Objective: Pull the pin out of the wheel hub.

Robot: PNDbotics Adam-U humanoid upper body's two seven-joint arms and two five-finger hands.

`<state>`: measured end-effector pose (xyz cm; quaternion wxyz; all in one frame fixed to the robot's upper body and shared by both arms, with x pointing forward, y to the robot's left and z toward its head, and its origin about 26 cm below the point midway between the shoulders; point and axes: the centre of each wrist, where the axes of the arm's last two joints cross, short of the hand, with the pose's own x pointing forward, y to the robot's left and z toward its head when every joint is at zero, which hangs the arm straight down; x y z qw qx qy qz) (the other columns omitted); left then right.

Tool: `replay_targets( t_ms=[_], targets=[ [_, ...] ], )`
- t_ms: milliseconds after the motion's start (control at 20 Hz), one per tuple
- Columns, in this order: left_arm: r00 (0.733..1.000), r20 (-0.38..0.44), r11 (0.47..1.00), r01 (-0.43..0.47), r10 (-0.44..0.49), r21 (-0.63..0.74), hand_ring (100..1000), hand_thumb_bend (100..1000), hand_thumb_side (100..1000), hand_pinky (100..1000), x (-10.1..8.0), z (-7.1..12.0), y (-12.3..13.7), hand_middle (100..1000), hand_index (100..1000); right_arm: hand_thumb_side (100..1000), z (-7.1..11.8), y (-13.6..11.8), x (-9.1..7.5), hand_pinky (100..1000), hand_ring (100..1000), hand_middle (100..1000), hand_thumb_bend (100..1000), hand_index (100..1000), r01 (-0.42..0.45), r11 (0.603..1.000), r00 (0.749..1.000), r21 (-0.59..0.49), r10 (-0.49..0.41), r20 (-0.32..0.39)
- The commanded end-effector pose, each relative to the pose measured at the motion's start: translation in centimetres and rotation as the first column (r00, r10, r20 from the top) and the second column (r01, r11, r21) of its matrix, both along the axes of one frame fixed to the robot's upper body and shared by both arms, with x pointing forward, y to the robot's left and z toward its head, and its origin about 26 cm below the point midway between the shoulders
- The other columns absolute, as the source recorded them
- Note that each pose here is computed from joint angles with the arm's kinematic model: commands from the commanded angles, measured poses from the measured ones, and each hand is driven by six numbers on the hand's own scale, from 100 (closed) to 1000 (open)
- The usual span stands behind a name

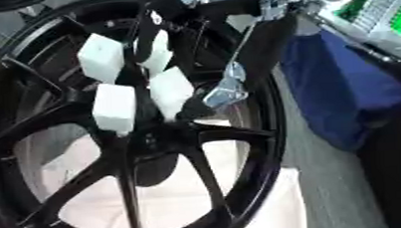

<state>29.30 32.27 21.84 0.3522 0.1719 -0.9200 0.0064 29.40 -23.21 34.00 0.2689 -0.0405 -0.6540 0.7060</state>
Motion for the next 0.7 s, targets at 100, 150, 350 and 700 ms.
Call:
replay_targets(
  t_ms=[100,150,350,700],
  targets=[
    [1.0,0.029,1.0,0.001,-0.002,0.028,561,239,679,919,-0.3,1.0,0.1,567,728,360,0.7,-0.4,-0.4,751,517,720,484,769,0.023,1.0,0.999,-0.009,-0.023,0.046],
    [1.0,0.03,1.0,0.001,-0.002,0.027,561,239,680,919,-0.3,1.0,0.1,568,729,363,0.7,-0.4,-0.4,742,502,716,486,767,0.025,1.0,0.999,-0.009,-0.025,0.047],
    [1.0,0.03,1.0,0.001,-0.002,0.026,562,240,680,919,-0.3,1.0,0.1,569,729,363,0.5,-0.7,-0.4,575,262,686,504,746,0.041,0.999,0.998,-0.016,-0.04,0.048],
    [1.0,0.031,1.0,0.003,-0.003,0.026,560,238,680,919,-0.3,1.0,0.1,570,729,328,0.0,-1.7,-0.4,298,100,652,539,724,0.062,0.998,0.994,-0.029,-0.059,0.092]
  ],
)
